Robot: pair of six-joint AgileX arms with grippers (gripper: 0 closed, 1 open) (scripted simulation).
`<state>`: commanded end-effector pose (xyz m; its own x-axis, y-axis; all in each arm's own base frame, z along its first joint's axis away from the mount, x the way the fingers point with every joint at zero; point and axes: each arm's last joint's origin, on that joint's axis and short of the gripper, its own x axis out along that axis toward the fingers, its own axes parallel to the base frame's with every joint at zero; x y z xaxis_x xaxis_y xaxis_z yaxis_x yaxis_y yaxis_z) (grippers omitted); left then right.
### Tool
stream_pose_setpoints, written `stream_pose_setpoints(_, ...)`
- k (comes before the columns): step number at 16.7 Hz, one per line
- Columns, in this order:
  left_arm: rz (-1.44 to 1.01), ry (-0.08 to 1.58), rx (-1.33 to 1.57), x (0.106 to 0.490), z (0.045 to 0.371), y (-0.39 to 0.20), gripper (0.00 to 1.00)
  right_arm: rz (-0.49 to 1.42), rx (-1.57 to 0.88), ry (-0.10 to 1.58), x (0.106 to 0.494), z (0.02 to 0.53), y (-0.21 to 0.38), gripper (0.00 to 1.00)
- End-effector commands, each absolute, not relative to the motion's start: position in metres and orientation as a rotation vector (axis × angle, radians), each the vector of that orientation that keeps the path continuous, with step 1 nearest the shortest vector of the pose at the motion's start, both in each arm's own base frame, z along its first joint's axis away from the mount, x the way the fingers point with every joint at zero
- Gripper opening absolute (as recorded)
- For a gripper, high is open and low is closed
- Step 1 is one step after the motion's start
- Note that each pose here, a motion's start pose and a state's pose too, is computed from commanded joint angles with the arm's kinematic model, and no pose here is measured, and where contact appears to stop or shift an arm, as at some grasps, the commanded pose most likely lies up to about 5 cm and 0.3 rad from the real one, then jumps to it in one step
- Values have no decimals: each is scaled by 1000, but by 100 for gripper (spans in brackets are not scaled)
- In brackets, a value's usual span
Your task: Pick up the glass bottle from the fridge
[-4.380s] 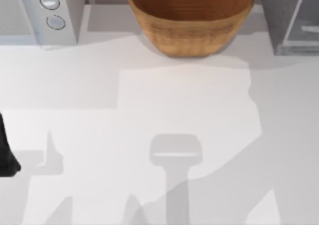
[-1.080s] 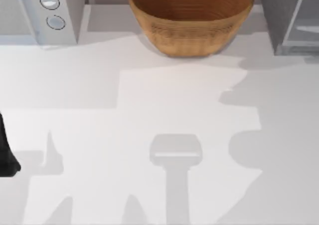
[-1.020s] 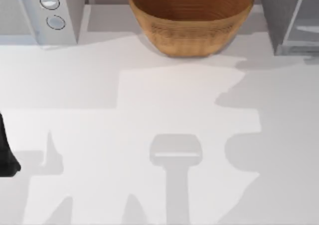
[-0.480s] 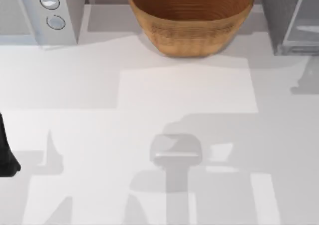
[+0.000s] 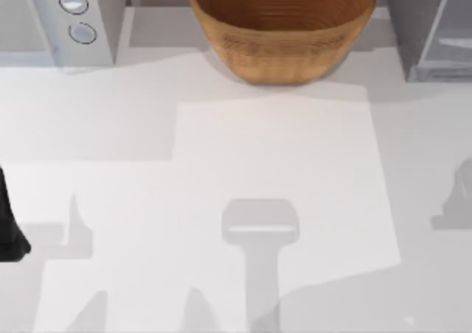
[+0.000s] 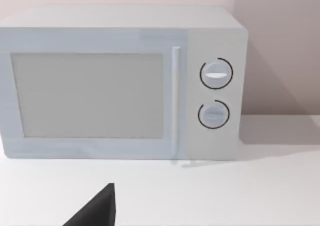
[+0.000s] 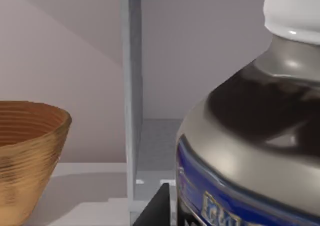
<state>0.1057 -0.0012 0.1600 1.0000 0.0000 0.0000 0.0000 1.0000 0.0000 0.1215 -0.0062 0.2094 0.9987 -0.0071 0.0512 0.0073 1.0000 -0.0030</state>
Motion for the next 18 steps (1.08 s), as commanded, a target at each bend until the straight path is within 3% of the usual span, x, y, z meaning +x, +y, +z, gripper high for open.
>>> stream_pose_setpoints(5,0,0,0,106,160,-1,100,-1,0,-8,106,166,-2,0)
stream_pose_setpoints(10,0,0,0,106,160,-1,100,0,0,0,106,160,-1,0)
stream_pose_setpoints(14,0,0,0,106,160,-1,100,5,2,-23,106,169,0,0)
stream_pose_setpoints(18,0,0,0,106,160,-1,100,27,19,-108,112,212,11,0)
